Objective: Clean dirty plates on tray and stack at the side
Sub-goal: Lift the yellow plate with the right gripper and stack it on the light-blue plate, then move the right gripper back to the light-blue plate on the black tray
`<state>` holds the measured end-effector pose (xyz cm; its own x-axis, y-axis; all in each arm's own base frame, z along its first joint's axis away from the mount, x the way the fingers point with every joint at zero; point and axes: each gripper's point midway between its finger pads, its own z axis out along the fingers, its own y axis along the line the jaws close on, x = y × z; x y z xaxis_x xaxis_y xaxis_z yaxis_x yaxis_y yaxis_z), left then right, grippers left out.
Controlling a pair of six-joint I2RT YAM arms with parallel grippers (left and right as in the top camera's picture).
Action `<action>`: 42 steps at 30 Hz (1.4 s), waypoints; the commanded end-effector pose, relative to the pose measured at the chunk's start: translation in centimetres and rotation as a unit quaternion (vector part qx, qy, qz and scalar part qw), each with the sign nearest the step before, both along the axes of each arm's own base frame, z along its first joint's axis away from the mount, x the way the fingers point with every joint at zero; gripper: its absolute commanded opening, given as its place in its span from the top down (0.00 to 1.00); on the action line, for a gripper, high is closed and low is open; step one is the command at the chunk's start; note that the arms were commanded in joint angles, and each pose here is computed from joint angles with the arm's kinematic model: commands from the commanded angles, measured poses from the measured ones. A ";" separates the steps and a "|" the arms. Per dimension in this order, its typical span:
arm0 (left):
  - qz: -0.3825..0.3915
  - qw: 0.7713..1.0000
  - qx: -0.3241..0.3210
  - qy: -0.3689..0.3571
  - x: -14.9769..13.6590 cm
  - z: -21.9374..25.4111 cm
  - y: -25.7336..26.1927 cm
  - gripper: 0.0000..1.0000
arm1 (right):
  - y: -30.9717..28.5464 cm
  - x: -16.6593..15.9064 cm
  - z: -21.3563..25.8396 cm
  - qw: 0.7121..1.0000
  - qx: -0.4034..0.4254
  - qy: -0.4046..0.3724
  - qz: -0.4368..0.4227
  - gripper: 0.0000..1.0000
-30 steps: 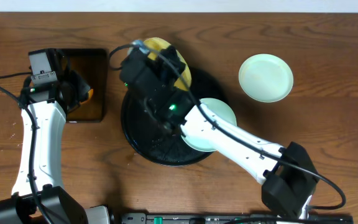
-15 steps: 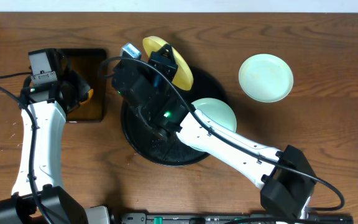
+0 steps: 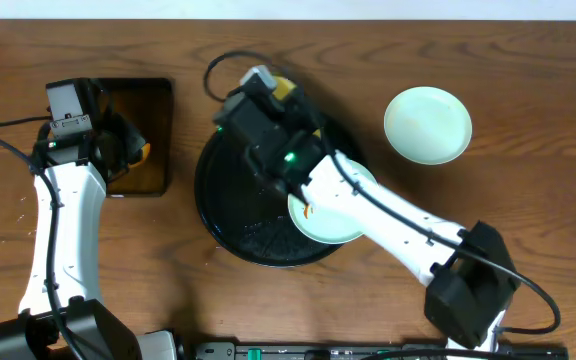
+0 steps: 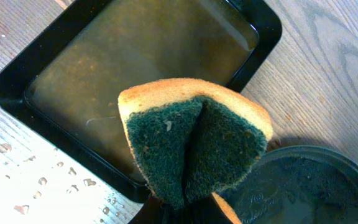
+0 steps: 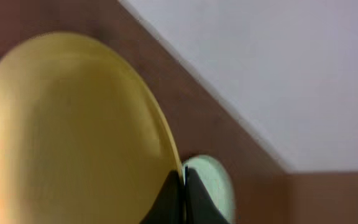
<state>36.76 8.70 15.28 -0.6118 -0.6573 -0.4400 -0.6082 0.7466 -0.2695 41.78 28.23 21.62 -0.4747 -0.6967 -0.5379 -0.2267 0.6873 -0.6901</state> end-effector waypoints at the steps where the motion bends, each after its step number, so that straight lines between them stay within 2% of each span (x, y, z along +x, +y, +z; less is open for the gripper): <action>1: -0.002 1.000 -0.001 0.008 -0.2 -0.5 0.1 0.92 | 0.6 0.9 1.3 0.965 0.250 0.073 -0.025 0.99; 5: -0.002 1.000 -0.001 0.009 -0.2 -0.5 0.1 0.92 | -1.4 2.5 1.6 0.910 0.380 0.162 -0.038 0.99; 7: -0.002 1.000 -0.001 0.009 -0.2 -0.6 0.1 0.92 | -5.7 4.0 0.8 0.872 0.439 0.196 -0.093 0.99; 12: -0.002 1.000 -0.001 0.009 -0.2 -0.5 0.1 0.92 | -16.7 5.5 -1.6 0.837 0.454 0.200 -0.231 0.99; 19: -0.002 1.000 -0.001 0.008 -0.2 -0.5 0.1 0.92 | -29.3 4.4 -4.7 0.788 0.455 0.190 -0.368 0.99; 25: -0.002 1.000 -0.001 0.008 -0.2 -0.5 0.1 0.92 | -32.5 3.7 -8.8 0.771 0.457 0.186 -0.402 0.99; 30: -0.002 1.000 -0.001 0.008 -0.2 -0.5 0.1 0.92 | -32.6 3.2 -11.6 0.769 0.456 0.190 -0.405 0.98; 35: -0.002 1.000 -0.001 0.008 -0.2 -0.5 0.1 0.92 | -32.9 2.9 -12.5 0.768 0.451 0.188 -0.415 0.82; 39: -0.002 1.000 -0.001 0.008 -0.2 -0.5 0.1 0.92 | -32.8 2.8 -12.5 0.767 0.452 0.189 -0.414 0.60; 42: -0.002 1.000 -0.001 0.008 -0.2 -0.5 0.1 0.92 | -31.4 2.5 -12.4 0.765 0.466 0.222 -0.385 0.56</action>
<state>36.71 8.68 15.25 -0.6144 -0.6558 -0.4387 -0.6075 0.7479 -0.2674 44.31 -4.39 8.10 -0.8107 0.4992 -0.3060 0.4748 0.8663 0.1552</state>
